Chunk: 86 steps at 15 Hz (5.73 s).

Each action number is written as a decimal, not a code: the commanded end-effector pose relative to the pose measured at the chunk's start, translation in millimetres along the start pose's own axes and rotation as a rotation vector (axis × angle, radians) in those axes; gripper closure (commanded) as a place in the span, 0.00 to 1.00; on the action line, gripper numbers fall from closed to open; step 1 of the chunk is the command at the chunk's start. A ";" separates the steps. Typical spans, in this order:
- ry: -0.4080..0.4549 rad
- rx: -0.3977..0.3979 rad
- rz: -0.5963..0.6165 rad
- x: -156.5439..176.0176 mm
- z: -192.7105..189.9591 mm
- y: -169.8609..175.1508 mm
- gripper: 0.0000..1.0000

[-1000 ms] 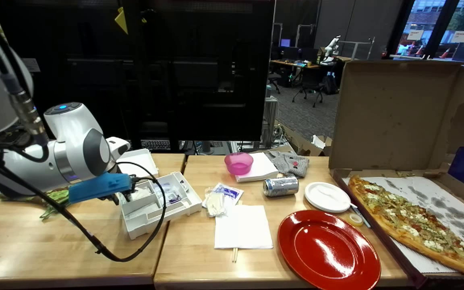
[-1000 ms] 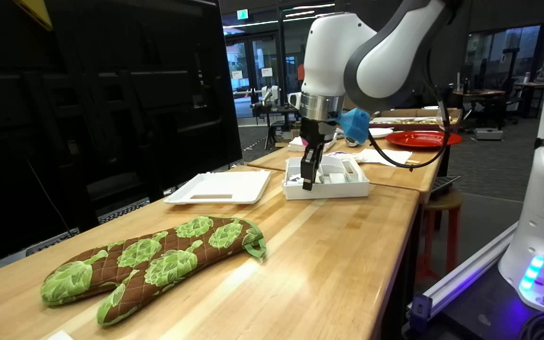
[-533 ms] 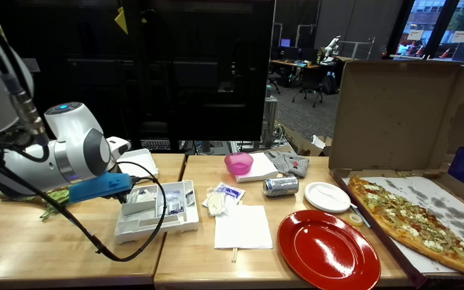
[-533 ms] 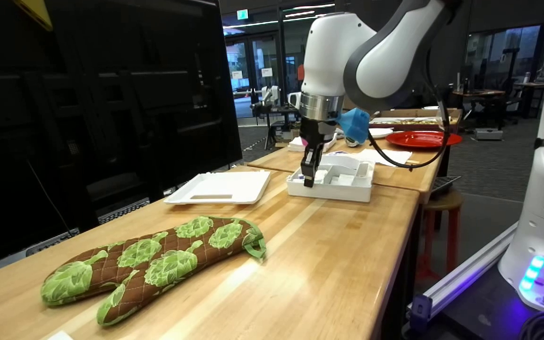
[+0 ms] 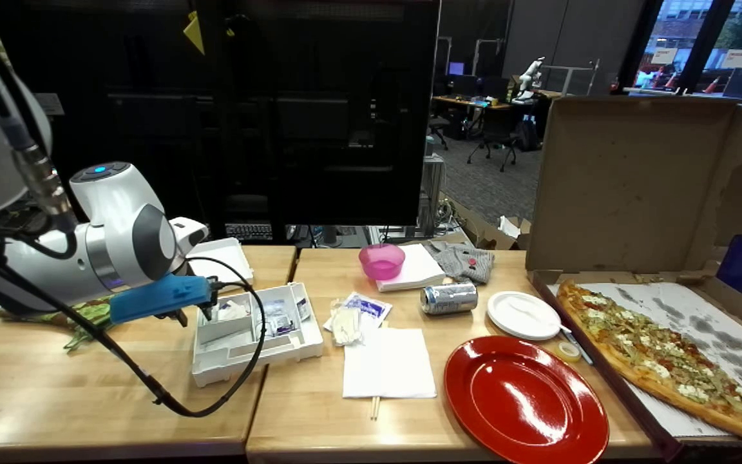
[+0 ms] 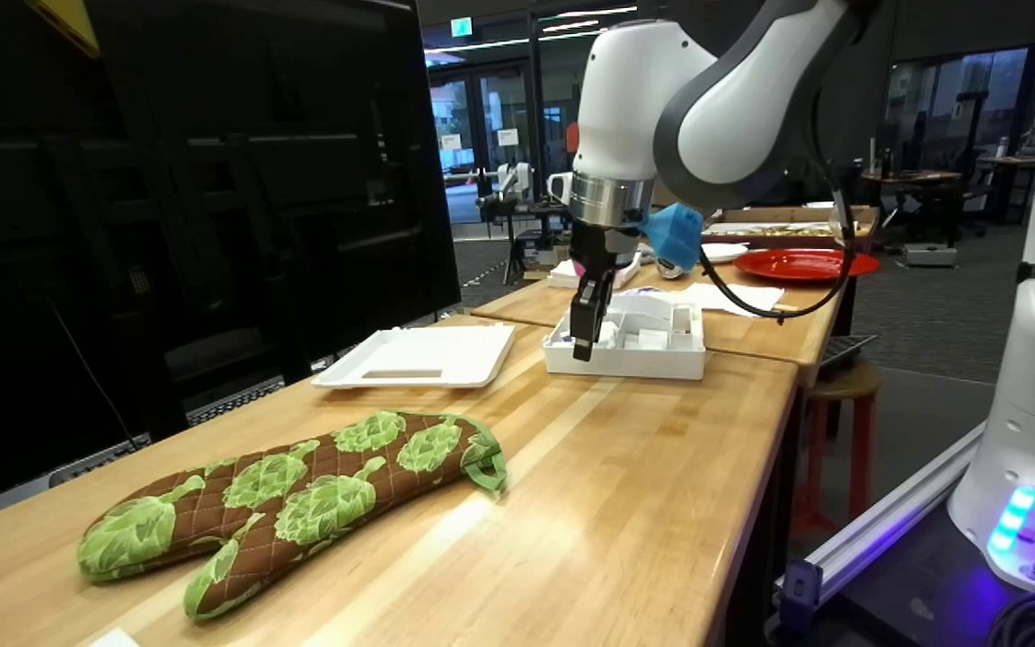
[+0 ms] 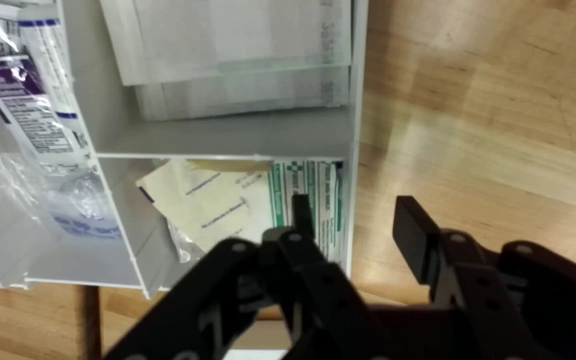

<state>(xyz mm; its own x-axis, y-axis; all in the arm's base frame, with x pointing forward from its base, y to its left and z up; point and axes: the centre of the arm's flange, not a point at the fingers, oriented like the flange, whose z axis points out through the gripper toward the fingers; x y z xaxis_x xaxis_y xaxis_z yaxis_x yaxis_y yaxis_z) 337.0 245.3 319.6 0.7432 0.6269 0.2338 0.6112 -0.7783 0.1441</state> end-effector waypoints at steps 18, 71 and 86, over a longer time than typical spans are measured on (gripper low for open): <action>0.058 0.056 0.054 7.1 -22.0 53.8 0.00; -0.034 0.111 0.054 17.1 24.3 76.5 0.67; 0.001 0.103 0.035 16.6 -1.1 61.3 0.99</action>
<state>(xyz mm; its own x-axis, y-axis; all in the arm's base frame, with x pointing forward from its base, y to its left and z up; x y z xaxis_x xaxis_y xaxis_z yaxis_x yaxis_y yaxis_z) 401.7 204.2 317.7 0.7676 0.5977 0.2315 0.6096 -0.7924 0.0247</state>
